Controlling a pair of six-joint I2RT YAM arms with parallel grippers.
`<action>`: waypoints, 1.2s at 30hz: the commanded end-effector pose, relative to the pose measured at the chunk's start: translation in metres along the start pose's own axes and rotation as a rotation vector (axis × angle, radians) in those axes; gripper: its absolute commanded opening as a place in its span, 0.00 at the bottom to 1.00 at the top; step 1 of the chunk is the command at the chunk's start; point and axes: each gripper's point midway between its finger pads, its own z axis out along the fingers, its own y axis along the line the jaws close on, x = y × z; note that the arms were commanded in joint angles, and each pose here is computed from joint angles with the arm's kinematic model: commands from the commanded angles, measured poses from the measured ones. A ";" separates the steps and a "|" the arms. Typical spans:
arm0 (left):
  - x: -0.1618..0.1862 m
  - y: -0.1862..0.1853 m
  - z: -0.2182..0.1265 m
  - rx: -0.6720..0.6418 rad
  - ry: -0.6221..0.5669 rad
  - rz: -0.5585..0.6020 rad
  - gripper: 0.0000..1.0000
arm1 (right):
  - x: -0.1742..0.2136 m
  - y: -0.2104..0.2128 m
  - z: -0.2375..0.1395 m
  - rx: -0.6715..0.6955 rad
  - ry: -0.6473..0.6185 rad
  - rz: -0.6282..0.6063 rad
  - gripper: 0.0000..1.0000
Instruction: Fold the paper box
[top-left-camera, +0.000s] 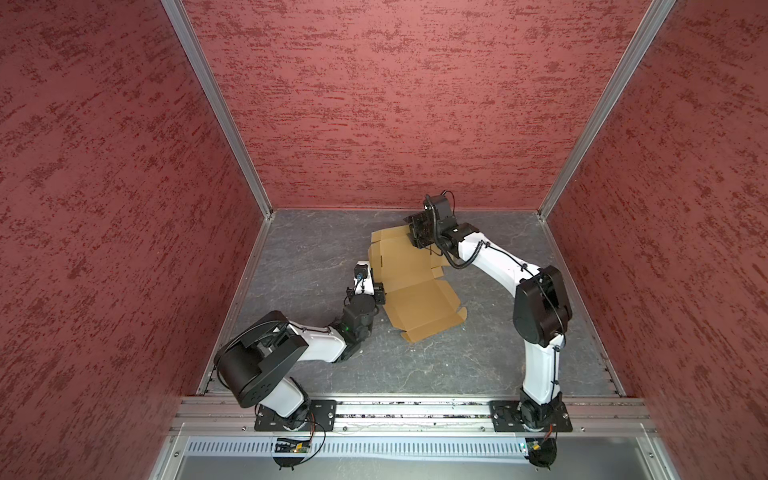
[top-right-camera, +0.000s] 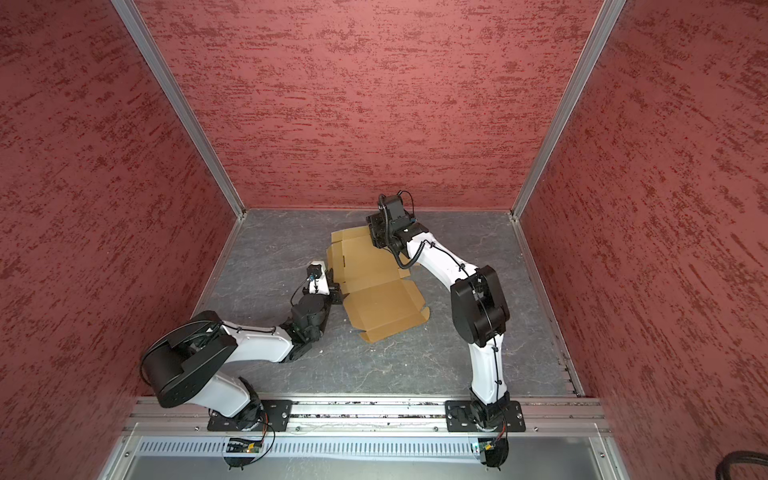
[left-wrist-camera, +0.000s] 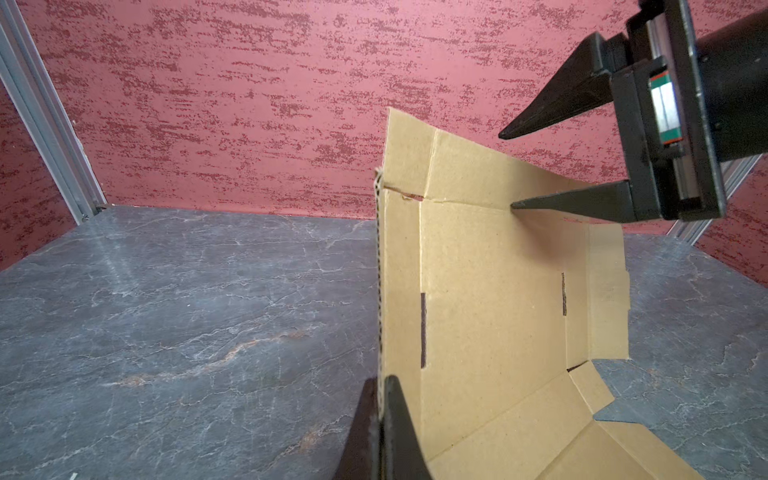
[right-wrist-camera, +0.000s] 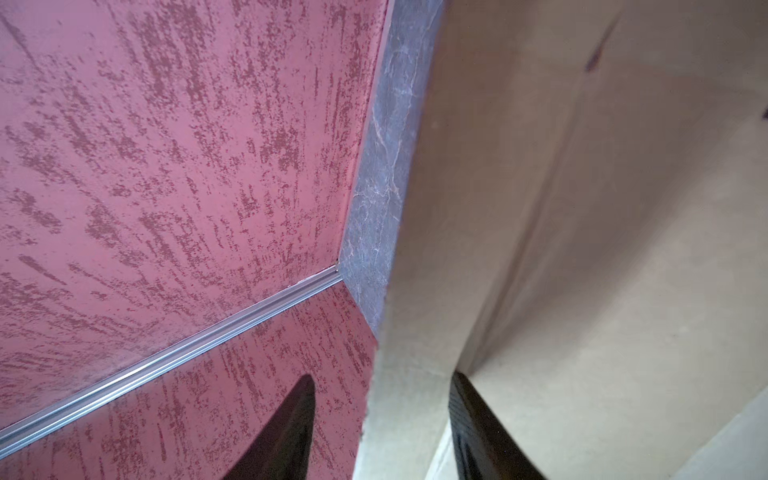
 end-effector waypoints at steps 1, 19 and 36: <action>-0.010 0.000 -0.003 -0.002 -0.036 -0.013 0.00 | -0.010 0.001 0.007 -0.002 -0.039 0.069 0.53; -0.019 -0.001 0.001 -0.017 -0.065 -0.013 0.00 | -0.009 -0.006 0.014 0.010 -0.023 0.065 0.44; -0.014 -0.002 0.004 -0.028 -0.046 -0.014 0.00 | -0.008 -0.004 0.010 -0.023 -0.019 0.059 0.24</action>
